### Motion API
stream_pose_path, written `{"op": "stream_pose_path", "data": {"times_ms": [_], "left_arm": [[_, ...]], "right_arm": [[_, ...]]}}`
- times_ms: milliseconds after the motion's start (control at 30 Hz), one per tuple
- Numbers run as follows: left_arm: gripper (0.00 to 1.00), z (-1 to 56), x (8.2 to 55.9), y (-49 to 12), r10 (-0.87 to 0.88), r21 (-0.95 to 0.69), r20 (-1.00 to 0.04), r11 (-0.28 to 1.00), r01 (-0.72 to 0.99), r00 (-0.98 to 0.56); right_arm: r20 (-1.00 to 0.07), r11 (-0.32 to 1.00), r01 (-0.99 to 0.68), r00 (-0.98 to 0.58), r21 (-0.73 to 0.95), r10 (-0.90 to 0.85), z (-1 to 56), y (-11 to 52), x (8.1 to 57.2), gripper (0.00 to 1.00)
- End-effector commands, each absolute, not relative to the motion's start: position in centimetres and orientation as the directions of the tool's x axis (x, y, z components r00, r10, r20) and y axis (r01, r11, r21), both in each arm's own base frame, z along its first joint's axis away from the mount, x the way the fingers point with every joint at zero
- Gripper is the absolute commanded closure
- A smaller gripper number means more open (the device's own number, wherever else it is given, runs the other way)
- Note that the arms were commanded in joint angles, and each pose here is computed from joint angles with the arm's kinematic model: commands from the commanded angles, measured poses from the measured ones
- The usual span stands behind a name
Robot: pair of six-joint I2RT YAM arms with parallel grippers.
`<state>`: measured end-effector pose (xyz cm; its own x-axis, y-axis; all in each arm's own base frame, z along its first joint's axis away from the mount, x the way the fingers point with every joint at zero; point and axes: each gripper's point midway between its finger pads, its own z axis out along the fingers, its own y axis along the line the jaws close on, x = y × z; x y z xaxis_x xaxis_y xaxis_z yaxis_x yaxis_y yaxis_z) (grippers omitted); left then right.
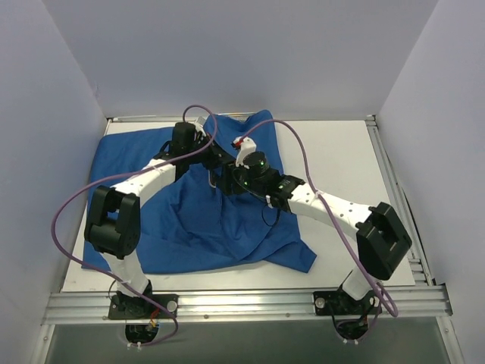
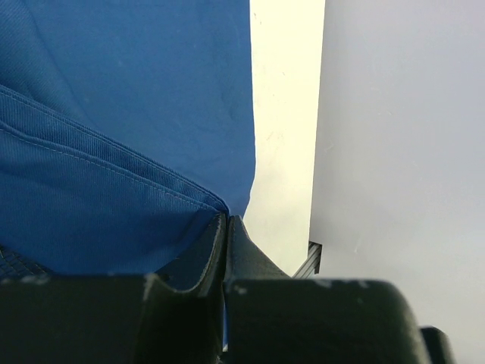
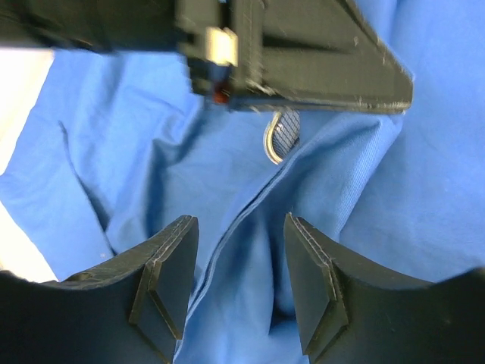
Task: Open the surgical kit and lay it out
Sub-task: Open the surgical kit at the center of the board.
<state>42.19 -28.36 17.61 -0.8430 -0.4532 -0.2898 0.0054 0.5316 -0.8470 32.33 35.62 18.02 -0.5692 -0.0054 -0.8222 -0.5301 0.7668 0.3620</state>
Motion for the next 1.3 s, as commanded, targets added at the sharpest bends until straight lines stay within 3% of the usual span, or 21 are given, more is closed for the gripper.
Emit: {"op": "stream_pose_path", "data": {"times_ms": [0, 300, 333, 400, 433, 533, 567, 600, 767, 867, 933, 1033, 1133, 1267], "left_arm": [[0.98, 23.2, 42.2, -28.6, -0.465, -0.87, -0.368, 0.477, 0.123, -0.805], [0.98, 23.1, 41.8, -28.6, -0.458, -0.879, -0.356, 0.461, 0.124, -0.815], [0.98, 23.0, 41.8, -28.6, -0.459, -0.879, -0.353, 0.46, 0.122, -0.815], [0.98, 23.1, 42.0, -28.4, -0.461, -0.881, -0.353, 0.456, 0.123, -0.814], [0.95, 23.2, 42.2, -28.2, -0.466, -0.88, -0.354, 0.459, 0.12, -0.811], [0.72, 23.7, 43.5, -25.4, -0.495, -0.863, -0.387, 0.491, 0.117, -0.778], [0.53, 24.4, 44.6, -23.1, -0.522, -0.845, -0.417, 0.525, 0.105, -0.744], [0.47, 24.8, 45.1, -21.9, -0.534, -0.838, -0.428, 0.537, 0.099, -0.729], [0.38, 24.6, 46.0, -13.0, -0.654, -0.787, -0.471, 0.615, -0.053, -0.592], [0.47, 20.1, 46.6, -7.3, -0.744, -0.767, -0.424, 0.598, -0.233, -0.517], [0.68, 17.2, 47.1, -5.1, -0.773, -0.752, -0.378, 0.577, -0.318, -0.509], [0.87, 12.8, 48.2, -4.0, -0.797, -0.746, -0.292, 0.536, -0.396, -0.529], [0.97, 9.8, 48.7, -3.2, -0.795, -0.706, -0.259, 0.544, -0.455, -0.549], [0.98, 9.8, 49.3, -2.7, -0.789, -0.695, -0.294, 0.564, -0.445, -0.54]], "right_arm": [[-0.844, 0.756, -0.546, -0.537, 0.36, 0.014, 19.0, 36.9, 33.2, 0.51], [-0.829, 0.76, -0.533, -0.559, 0.372, 0.014, 17.0, 38.5, 34.4, 0.57], [-0.828, 0.765, -0.527, -0.561, 0.37, 0.014, 16.8, 38.7, 34.7, 0.6], [-0.819, 0.779, -0.507, -0.574, 0.368, 0.013, 16.4, 38.4, 34.8, 0.85], [-0.822, 0.803, -0.48, -0.569, 0.352, 0.021, 16.4, 37.8, 35.2, 1.0], [-0.827, 0.858, -0.404, -0.56, 0.316, 0.04, 16.5, 35.6, 35.9, 1.0], [-0.826, 0.874, -0.376, -0.562, 0.307, 0.049, 16.3, 34.5, 36.4, 1.0], [-0.831, 0.879, -0.364, -0.552, 0.308, 0.063, 17.0, 33.7, 36.7, 1.0], [-0.826, 0.91, -0.27, -0.55, 0.316, 0.124, 18.8, 28.3, 40.4, 1.0], [-0.84, 0.922, -0.241, -0.525, 0.303, 0.139, 20.3, 25.9, 42.6, 1.0], [-0.84, 0.933, -0.211, -0.523, 0.293, 0.145, 20.3, 24.2, 44.0, 1.0], [-0.83, 0.956, -0.071, -0.517, 0.286, 0.21, 20.4, 17.6, 47.5, 1.0], [-0.85, 0.964, 0.205, -0.465, 0.168, 0.247, 20.6, 6.0, 48.8, 1.0], [-0.868, 0.85, 0.524, -0.398, 0.052, 0.298, 20.4, -6.3, 45.5, 1.0]]}}
